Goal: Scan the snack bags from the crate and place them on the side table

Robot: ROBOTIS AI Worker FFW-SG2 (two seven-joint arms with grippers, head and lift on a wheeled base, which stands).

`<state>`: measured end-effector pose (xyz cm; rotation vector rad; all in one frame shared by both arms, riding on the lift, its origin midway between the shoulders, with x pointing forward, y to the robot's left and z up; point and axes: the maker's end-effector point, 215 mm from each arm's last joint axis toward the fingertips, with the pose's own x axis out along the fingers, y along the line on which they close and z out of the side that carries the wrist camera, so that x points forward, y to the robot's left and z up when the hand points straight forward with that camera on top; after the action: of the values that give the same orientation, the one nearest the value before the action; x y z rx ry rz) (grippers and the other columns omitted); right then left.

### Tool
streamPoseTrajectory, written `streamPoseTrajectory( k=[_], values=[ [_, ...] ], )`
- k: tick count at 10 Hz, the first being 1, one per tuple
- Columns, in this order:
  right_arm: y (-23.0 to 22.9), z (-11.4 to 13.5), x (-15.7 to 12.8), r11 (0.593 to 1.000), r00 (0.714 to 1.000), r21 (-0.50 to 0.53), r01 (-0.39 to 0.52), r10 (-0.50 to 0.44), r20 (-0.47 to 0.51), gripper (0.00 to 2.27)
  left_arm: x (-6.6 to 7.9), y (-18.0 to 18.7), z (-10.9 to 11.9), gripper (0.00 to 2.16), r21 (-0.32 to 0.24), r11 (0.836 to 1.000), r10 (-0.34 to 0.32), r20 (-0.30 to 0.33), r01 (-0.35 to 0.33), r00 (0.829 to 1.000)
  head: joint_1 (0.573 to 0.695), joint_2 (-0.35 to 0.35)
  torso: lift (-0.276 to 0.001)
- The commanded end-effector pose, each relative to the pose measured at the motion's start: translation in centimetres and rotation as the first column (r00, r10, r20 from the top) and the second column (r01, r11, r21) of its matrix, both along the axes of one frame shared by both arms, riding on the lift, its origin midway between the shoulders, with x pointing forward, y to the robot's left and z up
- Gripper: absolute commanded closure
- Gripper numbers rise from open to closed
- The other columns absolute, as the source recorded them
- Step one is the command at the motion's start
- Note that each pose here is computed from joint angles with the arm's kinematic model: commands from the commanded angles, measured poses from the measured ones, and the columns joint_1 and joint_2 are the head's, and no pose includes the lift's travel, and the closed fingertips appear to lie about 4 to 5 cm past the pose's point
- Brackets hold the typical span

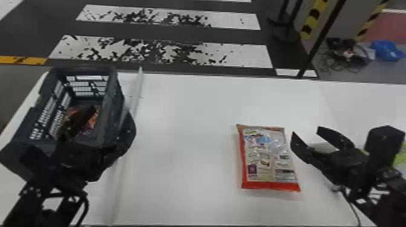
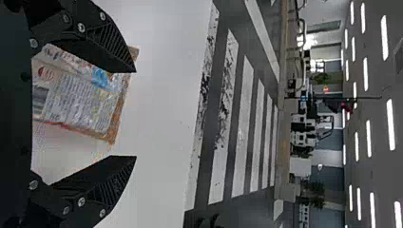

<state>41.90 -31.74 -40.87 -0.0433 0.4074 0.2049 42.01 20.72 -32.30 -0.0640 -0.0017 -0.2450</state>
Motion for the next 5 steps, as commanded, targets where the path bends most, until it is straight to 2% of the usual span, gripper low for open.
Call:
streamPoseTrajectory(
  k=[1, 2, 3, 5],
  values=[
    [-5.5, -2.6, -1.8, 0.995, 0.991, -0.021, 0.1, -0.102, -0.09, 0.1, 0.1, -0.7, -0.1, 0.09, 0.008, 1.0, 0.002, -0.021, -0.002, 1.0, 0.695, -0.143, -0.095],
    [-8.5, -4.0, -2.7, 0.988, 0.98, -0.039, 0.148, -0.152, -0.127, 0.1, 0.1, -1.0, -0.6, 0.09, 0.009, 1.0, 0.001, -0.035, -0.001, 0.999, 0.695, -0.199, -0.095],
    [-10.2, -5.2, -3.5, 0.985, 0.973, -0.052, 0.164, -0.17, -0.157, 0.09, 0.2, -1.3, -1.3, 0.09, 0.01, 1.0, -0.002, -0.059, 0.002, 0.998, 0.695, -0.223, -0.095],
    [-11.5, -7.0, -3.9, 0.987, 0.967, -0.056, 0.153, -0.161, -0.197, 0.09, 0.2, -2.0, -1.4, 0.09, 0.013, 1.0, -0.012, -0.064, 0.013, 0.998, 0.695, -0.307, -0.095]
  ],
)
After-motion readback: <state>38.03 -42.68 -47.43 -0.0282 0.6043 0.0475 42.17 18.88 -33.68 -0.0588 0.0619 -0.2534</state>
